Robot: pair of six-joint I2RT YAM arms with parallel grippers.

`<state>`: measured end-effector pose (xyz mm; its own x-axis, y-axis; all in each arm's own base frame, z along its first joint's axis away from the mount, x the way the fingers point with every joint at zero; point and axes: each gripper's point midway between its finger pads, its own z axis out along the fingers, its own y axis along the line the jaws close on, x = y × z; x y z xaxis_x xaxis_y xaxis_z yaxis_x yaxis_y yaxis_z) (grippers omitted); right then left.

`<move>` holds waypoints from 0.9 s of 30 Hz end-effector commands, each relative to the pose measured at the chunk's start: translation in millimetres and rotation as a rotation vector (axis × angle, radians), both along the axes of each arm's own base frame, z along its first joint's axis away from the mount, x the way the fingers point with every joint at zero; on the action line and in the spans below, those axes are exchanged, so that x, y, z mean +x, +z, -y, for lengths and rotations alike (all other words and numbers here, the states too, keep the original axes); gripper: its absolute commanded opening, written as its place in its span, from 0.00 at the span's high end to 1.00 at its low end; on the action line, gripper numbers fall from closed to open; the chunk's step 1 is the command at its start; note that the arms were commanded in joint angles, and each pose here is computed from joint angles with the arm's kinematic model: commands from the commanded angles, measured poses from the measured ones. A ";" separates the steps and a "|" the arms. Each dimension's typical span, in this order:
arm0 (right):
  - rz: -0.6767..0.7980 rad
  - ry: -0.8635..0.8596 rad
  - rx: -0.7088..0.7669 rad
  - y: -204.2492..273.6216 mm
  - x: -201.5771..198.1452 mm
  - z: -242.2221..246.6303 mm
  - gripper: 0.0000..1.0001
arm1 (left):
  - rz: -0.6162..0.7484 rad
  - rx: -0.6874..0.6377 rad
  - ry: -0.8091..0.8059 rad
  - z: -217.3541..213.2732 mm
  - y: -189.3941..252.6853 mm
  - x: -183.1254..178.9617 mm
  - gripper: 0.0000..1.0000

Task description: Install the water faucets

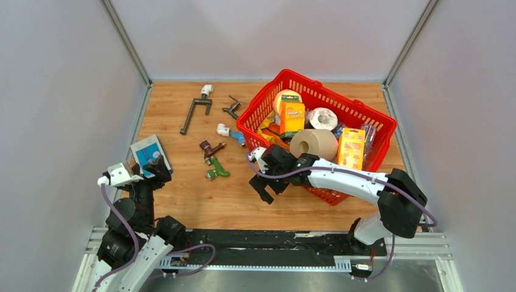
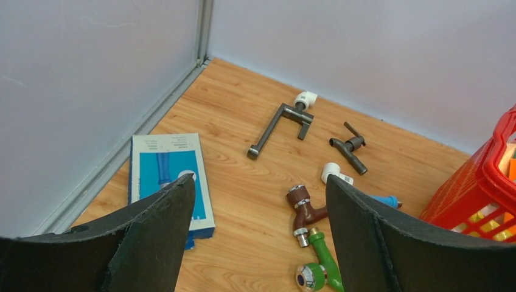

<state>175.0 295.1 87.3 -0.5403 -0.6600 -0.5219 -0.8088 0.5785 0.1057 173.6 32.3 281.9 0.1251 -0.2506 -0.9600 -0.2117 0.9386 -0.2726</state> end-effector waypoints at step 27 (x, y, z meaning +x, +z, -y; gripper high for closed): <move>0.515 -1.033 0.154 89.7 312.5 173.1 0.00 | 0.100 -0.079 0.001 -10.9 15.6 -18.3 0.14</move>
<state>435.7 144.8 122.7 -0.6502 -0.0551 -0.7578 -0.1066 0.9941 0.0192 173.1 32.1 276.7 0.1074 -0.2517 -0.9618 -0.2163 0.9384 -0.2697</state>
